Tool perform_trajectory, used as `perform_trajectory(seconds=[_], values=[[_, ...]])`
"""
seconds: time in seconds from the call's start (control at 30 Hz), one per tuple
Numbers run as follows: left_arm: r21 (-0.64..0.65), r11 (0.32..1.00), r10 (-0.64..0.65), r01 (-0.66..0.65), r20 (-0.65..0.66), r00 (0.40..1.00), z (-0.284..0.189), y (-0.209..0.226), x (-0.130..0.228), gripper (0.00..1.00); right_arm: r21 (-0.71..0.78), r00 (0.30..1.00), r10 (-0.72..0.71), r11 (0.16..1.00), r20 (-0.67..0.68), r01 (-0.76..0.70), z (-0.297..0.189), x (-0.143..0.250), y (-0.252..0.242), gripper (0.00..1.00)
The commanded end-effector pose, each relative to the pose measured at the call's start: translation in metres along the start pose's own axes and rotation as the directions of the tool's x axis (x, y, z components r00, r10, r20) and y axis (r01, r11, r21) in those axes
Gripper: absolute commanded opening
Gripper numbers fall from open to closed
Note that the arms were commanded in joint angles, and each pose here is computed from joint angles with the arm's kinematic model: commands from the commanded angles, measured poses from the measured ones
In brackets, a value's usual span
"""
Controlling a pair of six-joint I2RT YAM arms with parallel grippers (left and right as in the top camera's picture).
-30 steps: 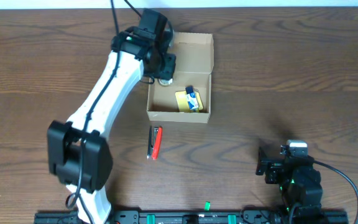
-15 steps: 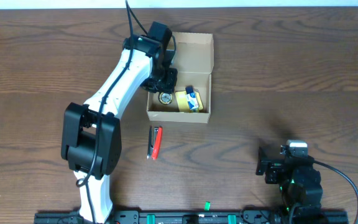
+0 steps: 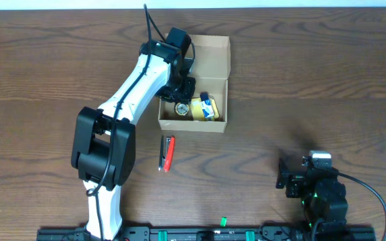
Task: Pack container
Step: 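Carry the tape dispenser right into the box and release it, then move the left gripper down to the red stapler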
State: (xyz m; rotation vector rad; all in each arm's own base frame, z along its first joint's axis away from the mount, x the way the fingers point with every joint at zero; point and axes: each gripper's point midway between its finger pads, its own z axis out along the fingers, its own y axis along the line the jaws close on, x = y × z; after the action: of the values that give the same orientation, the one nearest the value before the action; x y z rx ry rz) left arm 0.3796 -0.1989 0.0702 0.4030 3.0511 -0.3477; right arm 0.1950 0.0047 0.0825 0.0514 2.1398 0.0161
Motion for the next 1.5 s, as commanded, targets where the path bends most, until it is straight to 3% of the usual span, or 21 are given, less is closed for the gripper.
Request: perform_trajectory(seconds=[0.0, 0.17, 0.27, 0.43, 0.8, 1.07, 1.23, 1.47], values=[[0.002, 1.0, -0.009, 0.009, -0.006, 1.0, 0.004, 0.0, -0.003, 0.17, 0.007, 1.0, -0.009, 1.0, -0.005, 0.009, 0.002, 0.003, -0.002, 0.99], [0.002, 1.0, -0.009, 0.009, -0.006, 1.0, 0.004, 0.0, -0.003, 0.3, 0.007, 1.0, -0.009, 1.0, -0.005, 0.009, 0.002, 0.003, -0.002, 0.99], [0.002, 1.0, -0.009, 0.009, -0.005, 1.0, 0.004, 0.0, -0.003, 0.47, 0.007, 1.0, -0.009, 1.0, -0.005, 0.009, 0.002, 0.003, -0.002, 0.99], [-0.005, 1.0, -0.009, 0.009, -0.004, 1.0, 0.004, 0.001, -0.003, 0.55, 0.007, 1.0, -0.009, 1.0, -0.005, 0.009, 0.002, 0.003, -0.002, 0.99], [-0.001, 1.0, -0.012, 0.013, 0.046, 0.999, -0.006, -0.002, -0.016, 0.57, 0.007, 1.0, -0.009, 1.0, -0.005, 0.009, 0.002, 0.003, -0.002, 0.99], [-0.026, 1.0, 0.013, -0.006, 0.269, 0.963, -0.089, -0.012, -0.049, 0.61, 0.008, 1.0, -0.009, 1.0, -0.005, 0.009, 0.002, 0.003, -0.002, 0.99], [-0.013, 0.999, -0.047, 0.052, 0.265, 0.963, -0.121, -0.013, -0.025, 0.62, 0.008, 1.0, -0.009, 1.0, -0.005, 0.009, 0.002, 0.003, -0.002, 0.99], [-0.096, 0.972, -0.186, 0.214, 0.238, 0.953, -0.156, 0.005, 0.023, 0.56, 0.007, 1.0, -0.009, 1.0, -0.005, 0.009, 0.002, 0.003, -0.002, 0.99]])
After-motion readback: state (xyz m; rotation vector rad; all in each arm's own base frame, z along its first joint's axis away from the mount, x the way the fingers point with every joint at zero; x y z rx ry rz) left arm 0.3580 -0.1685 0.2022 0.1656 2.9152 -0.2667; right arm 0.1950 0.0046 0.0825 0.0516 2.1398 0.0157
